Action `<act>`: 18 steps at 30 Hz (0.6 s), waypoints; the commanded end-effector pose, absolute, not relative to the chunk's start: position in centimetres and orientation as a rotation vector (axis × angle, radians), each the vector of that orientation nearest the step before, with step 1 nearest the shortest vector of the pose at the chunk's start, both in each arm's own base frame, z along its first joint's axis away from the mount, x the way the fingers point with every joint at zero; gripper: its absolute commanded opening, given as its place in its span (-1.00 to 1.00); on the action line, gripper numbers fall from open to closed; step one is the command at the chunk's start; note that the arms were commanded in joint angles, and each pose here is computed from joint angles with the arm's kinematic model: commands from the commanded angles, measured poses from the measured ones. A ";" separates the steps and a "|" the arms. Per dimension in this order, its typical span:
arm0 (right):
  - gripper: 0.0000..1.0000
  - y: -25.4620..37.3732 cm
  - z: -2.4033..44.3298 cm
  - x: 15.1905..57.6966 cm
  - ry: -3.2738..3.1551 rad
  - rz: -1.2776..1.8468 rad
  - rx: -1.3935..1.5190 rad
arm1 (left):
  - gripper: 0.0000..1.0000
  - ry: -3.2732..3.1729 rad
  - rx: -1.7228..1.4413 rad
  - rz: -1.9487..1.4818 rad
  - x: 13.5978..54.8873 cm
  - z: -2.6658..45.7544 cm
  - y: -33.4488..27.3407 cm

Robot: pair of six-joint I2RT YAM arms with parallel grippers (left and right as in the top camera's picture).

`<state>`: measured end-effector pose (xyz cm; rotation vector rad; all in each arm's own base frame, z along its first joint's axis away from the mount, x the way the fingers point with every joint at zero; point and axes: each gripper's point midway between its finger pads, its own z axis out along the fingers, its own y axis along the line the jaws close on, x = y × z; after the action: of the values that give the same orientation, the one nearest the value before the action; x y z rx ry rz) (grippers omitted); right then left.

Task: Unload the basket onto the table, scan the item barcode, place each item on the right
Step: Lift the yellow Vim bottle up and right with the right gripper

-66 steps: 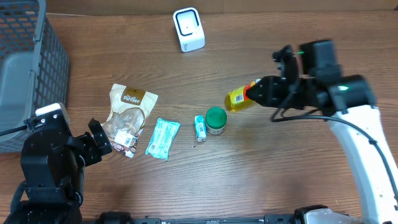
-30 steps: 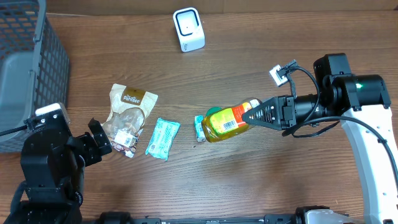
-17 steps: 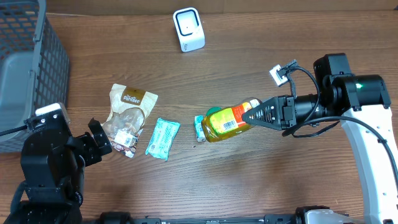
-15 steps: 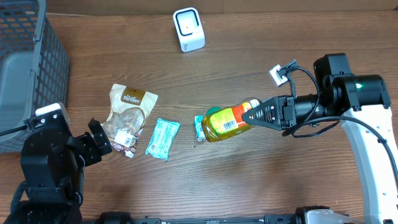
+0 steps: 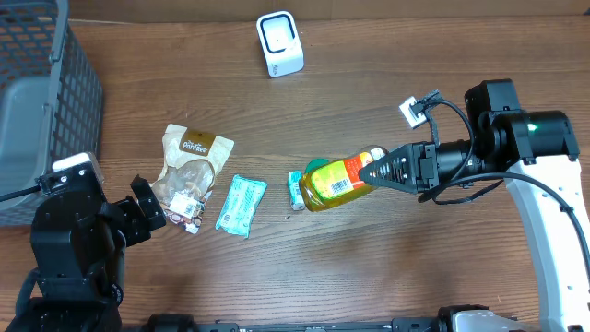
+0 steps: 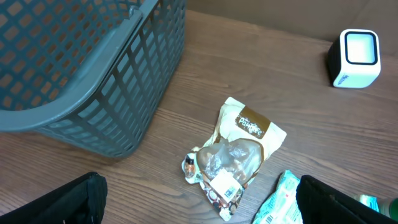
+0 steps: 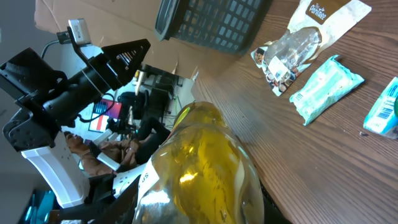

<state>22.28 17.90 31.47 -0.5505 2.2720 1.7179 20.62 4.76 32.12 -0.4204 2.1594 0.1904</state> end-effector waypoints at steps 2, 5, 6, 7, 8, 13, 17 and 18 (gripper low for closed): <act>-0.65 18.2 32.8 21.9 2.215 1.736 -0.582 | 0.99 2.145 -0.435 0.201 20.5 32.4 5.0; -0.64 18.2 32.8 21.9 2.215 1.737 -0.582 | 0.99 2.145 -0.435 0.200 20.5 32.4 5.0; -0.64 18.2 32.8 21.9 2.215 1.736 -0.582 | 0.99 2.145 -0.434 0.201 20.5 32.4 5.0; -0.64 18.2 32.8 21.9 2.215 1.735 -0.582 | 0.99 2.145 -0.435 0.201 20.5 32.4 5.0; -0.64 18.2 32.7 22.0 2.219 1.729 -0.584 | 0.99 2.145 -0.435 0.201 20.5 32.4 5.0; -0.65 17.8 31.5 22.6 2.261 1.622 -0.617 | 0.99 2.145 -0.434 0.201 20.5 32.4 5.0; -0.69 16.9 29.2 24.2 2.334 1.401 -0.668 | 0.99 2.145 -0.435 0.201 20.5 32.4 5.0; -0.69 16.6 28.6 24.7 2.357 1.347 -0.671 | 0.99 2.145 -0.434 0.201 20.5 32.4 5.0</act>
<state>24.00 17.19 29.48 -0.6321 2.3124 1.5002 20.62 4.76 32.12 -0.4204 2.1594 0.1904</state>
